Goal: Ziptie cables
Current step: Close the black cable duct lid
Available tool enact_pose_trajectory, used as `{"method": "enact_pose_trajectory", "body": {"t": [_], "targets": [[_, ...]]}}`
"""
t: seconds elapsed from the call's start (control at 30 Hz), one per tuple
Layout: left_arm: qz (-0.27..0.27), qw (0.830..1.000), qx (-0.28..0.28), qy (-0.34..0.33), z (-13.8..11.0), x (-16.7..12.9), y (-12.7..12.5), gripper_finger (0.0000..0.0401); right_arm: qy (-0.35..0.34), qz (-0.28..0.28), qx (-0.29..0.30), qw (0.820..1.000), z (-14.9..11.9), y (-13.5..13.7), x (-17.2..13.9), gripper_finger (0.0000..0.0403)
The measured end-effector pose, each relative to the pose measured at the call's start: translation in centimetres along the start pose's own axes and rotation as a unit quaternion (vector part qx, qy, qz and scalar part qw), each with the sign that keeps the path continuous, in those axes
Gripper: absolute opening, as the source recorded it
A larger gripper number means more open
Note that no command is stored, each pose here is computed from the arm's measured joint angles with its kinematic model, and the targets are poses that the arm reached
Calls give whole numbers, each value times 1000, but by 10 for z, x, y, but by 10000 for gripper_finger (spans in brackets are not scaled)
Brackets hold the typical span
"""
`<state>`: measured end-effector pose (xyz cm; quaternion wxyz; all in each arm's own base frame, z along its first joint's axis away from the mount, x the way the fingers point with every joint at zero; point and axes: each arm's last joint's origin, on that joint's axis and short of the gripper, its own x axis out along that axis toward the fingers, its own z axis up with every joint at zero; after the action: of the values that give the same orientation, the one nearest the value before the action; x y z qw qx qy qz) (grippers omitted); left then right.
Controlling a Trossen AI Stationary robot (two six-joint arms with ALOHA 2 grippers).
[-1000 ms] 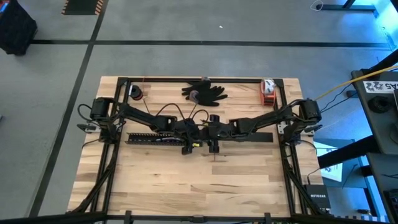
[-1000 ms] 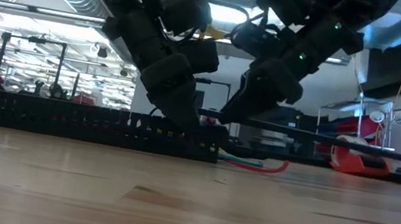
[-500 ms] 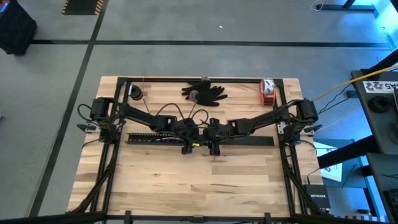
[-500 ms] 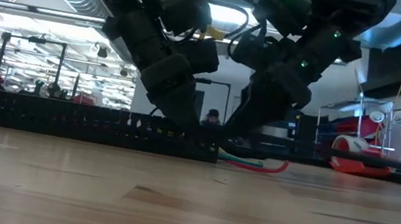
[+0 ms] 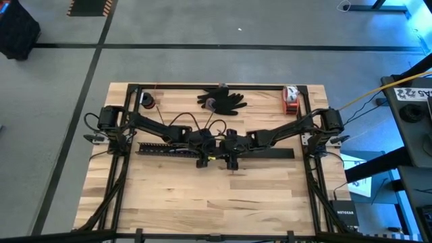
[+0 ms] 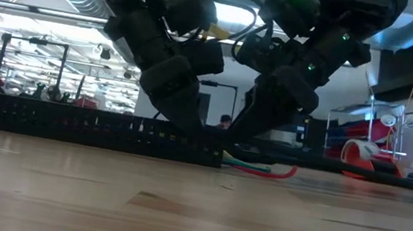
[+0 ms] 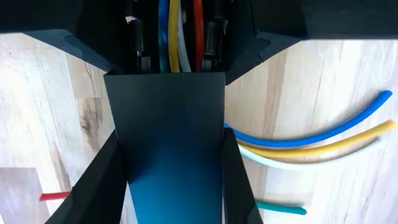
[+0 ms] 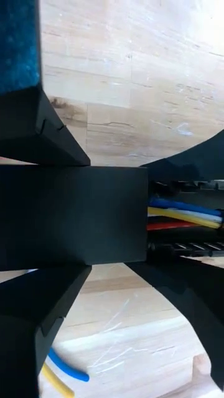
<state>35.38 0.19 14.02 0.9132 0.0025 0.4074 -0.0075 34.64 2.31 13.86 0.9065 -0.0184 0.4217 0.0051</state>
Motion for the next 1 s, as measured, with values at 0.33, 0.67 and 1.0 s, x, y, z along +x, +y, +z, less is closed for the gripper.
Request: {"method": "enact_pose_trajectory", "body": {"t": [0.33, 0.67, 1.0], "targets": [[3, 999, 10, 40, 8, -13, 1, 280, -6, -5, 19, 1000, 1, 0, 3, 227], [2, 1000, -9, -14, 30, -51, 0, 288, -2, -19, 31, 999, 0, -1, 3, 227], [31, 999, -28, 2, 21, -25, 5, 288, -5, -31, 33, 999, 0, -2, 3, 227]]}}
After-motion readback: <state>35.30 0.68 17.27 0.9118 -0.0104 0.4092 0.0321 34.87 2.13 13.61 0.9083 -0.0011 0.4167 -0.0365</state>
